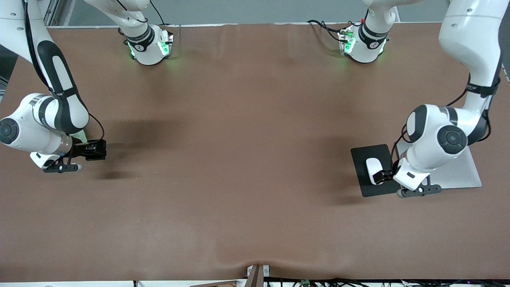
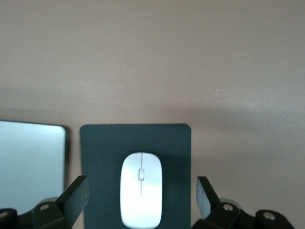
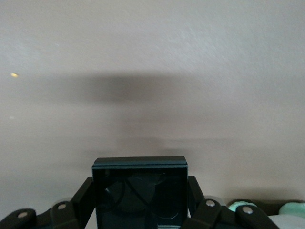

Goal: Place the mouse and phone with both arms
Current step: 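Open the left gripper and lift it away from the mouse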

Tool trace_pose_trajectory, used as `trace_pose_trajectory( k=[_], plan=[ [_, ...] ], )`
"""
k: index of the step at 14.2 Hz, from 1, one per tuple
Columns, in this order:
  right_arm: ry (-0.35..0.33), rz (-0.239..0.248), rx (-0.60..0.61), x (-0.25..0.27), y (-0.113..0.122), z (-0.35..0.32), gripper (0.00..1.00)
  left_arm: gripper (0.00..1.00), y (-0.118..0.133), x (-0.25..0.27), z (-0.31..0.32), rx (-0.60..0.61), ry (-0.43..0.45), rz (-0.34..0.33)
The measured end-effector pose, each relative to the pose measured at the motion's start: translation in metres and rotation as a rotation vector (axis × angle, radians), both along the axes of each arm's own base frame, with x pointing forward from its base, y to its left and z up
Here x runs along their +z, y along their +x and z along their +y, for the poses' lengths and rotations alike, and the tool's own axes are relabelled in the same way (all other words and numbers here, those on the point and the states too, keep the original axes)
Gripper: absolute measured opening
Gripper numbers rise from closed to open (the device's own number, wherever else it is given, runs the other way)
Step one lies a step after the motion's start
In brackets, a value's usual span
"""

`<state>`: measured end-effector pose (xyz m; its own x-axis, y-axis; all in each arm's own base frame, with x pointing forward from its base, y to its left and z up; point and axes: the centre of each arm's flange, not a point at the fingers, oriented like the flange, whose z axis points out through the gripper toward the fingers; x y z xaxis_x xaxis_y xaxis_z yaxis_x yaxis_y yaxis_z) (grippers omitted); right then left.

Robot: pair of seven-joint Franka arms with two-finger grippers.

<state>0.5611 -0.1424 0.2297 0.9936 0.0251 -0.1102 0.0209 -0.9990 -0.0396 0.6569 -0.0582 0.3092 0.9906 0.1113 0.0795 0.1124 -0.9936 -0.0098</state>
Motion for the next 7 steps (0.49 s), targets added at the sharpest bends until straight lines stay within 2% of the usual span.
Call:
trace_pose_trajectory(
  k=[3, 7],
  plan=[
    [-0.012, -0.018, -0.019, -0.021, -0.016, -0.010, 0.79, 1.00, 0.006, 0.063, -0.007, -0.002, 0.027, 0.053],
    [-0.009, 0.016, -0.037, -0.041, -0.030, -0.020, 0.79, 1.00, 0.001, 0.136, -0.011, 0.003, 0.050, 0.057]
  ],
)
